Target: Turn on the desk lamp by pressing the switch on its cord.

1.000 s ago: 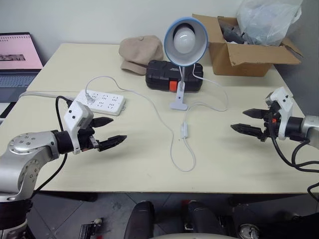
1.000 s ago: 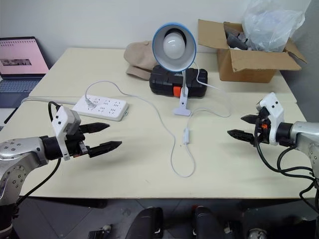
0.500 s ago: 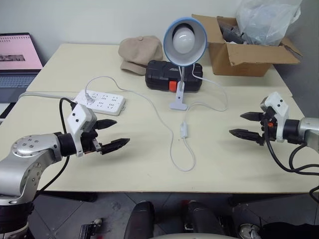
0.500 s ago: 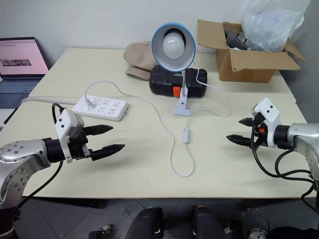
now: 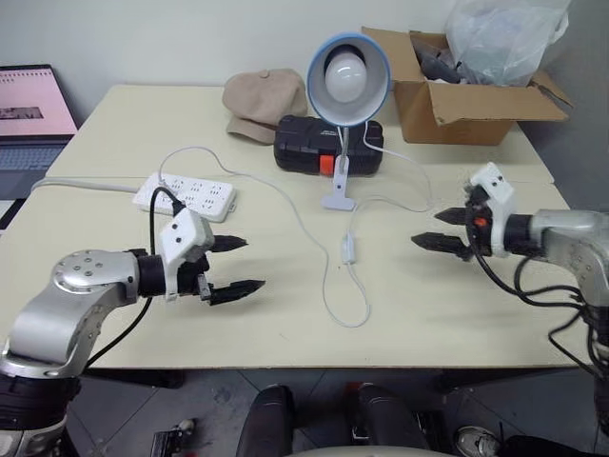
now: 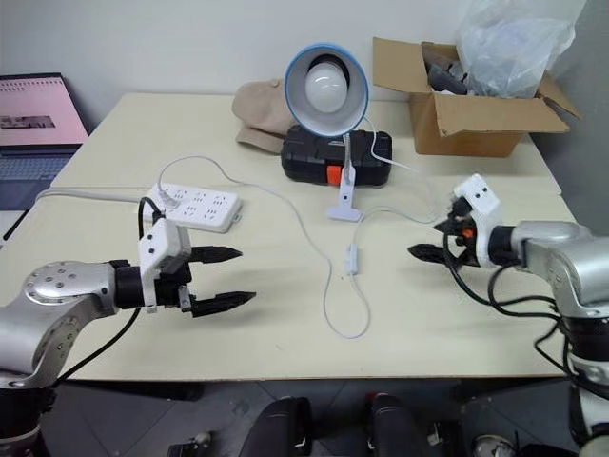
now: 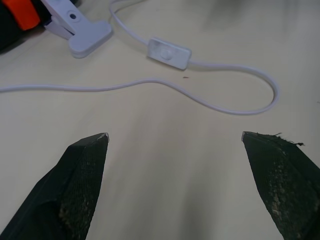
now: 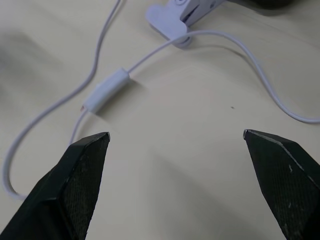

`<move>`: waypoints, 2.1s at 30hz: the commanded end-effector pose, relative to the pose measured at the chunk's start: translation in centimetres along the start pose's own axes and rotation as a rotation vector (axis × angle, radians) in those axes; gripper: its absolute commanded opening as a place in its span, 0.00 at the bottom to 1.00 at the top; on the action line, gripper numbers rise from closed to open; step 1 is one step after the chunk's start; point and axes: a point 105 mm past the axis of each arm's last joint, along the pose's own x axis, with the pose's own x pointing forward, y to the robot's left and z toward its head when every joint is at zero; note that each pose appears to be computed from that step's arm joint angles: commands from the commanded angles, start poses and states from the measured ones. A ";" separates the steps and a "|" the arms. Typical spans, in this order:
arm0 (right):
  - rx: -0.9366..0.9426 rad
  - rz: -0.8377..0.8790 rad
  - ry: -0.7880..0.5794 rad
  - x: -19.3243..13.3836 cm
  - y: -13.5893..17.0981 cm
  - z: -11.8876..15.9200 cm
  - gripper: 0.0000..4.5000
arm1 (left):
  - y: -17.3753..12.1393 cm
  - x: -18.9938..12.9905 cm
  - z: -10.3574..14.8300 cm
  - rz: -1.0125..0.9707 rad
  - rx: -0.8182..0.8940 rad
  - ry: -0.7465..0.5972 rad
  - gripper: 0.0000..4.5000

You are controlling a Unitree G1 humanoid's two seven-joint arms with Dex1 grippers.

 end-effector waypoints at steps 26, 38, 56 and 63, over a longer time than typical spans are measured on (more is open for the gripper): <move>0.382 0.062 0.157 10.7 3.8 2.4 1.00 | -1.5 3.3 -0.3 -0.092 0.099 -0.055 0.99; 0.384 0.066 0.161 11.9 4.1 2.5 1.00 | -1.7 3.7 -0.6 -0.095 0.105 -0.056 0.99; 0.407 0.074 0.157 12.3 4.3 2.4 0.13 | -1.8 3.4 -0.9 -0.108 0.099 -0.048 1.00; 0.425 0.085 0.096 11.9 4.1 3.3 0.08 | -1.2 3.3 -0.4 -0.107 0.066 -0.065 1.00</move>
